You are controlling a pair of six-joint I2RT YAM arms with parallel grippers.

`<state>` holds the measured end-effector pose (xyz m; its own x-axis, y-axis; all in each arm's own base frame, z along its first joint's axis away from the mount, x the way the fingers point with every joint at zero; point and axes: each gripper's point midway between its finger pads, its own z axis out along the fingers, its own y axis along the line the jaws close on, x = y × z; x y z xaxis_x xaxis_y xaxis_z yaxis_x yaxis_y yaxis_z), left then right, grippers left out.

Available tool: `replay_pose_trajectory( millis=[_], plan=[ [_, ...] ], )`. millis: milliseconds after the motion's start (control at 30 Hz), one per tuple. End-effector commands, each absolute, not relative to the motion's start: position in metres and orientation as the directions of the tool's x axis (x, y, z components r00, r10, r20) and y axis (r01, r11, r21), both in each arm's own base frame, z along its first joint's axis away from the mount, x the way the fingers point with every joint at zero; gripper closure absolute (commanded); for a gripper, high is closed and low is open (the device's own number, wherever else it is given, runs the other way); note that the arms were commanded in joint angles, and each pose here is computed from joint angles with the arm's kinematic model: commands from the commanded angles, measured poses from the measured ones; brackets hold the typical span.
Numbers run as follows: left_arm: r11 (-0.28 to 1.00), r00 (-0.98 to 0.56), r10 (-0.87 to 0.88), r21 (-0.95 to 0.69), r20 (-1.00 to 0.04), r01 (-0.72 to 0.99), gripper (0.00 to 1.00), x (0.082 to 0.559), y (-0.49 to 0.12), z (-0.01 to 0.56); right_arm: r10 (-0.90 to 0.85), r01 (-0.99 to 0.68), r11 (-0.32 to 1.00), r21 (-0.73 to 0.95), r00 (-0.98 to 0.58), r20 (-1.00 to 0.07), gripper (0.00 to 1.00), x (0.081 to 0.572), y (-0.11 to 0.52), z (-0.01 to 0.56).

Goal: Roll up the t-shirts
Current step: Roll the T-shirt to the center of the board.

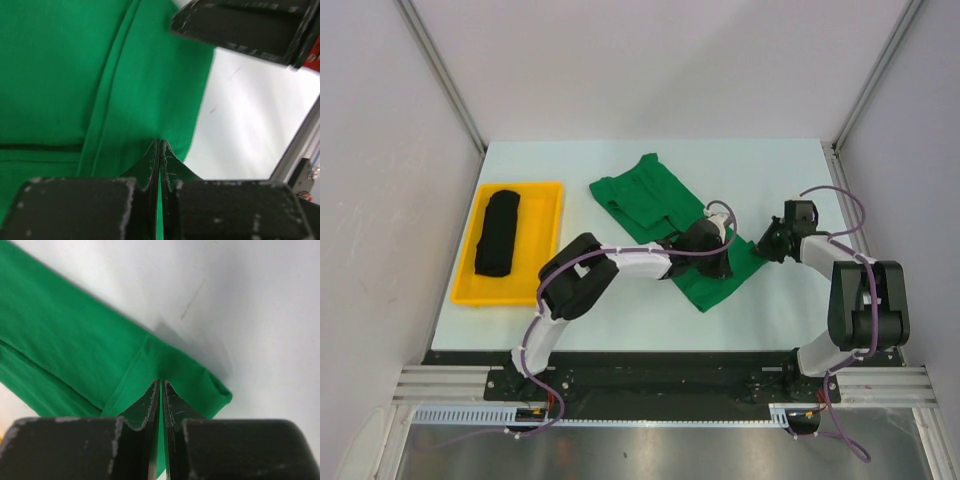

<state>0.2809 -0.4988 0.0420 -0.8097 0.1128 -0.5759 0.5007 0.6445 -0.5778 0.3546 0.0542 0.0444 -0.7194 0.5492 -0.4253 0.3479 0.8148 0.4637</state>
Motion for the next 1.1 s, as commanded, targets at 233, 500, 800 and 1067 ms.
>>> replay_pose_trajectory(
  millis=[233, 500, 800, 1067],
  plan=[
    [0.706, -0.827, 0.131, -0.534, -0.547, 0.465, 0.90, 0.272, -0.469, 0.018, 0.575, 0.419, 0.806, 0.417, -0.721, -0.387, 0.92, 0.369, 0.029, 0.011],
    [0.674, -0.795, 0.105, -0.545, -0.598, 0.499, 0.69, 0.266, -0.464, 0.057, 0.584, 0.450, 0.805, 0.387, -0.719, -0.378, 0.93, 0.367, 0.020, 0.006],
    [0.725, -0.833, 0.158, -0.511, -0.530, 0.462, 0.79, 0.251, -0.448, 0.018, 0.582, 0.450, 0.806, 0.385, -0.719, -0.380, 0.94, 0.368, 0.019, 0.006],
    [0.760, -0.811, 0.182, -0.443, -0.556, 0.475, 0.76, 0.244, -0.419, 0.018, 0.585, 0.457, 0.805, 0.378, -0.718, -0.377, 0.93, 0.367, 0.015, 0.004]
  ],
)
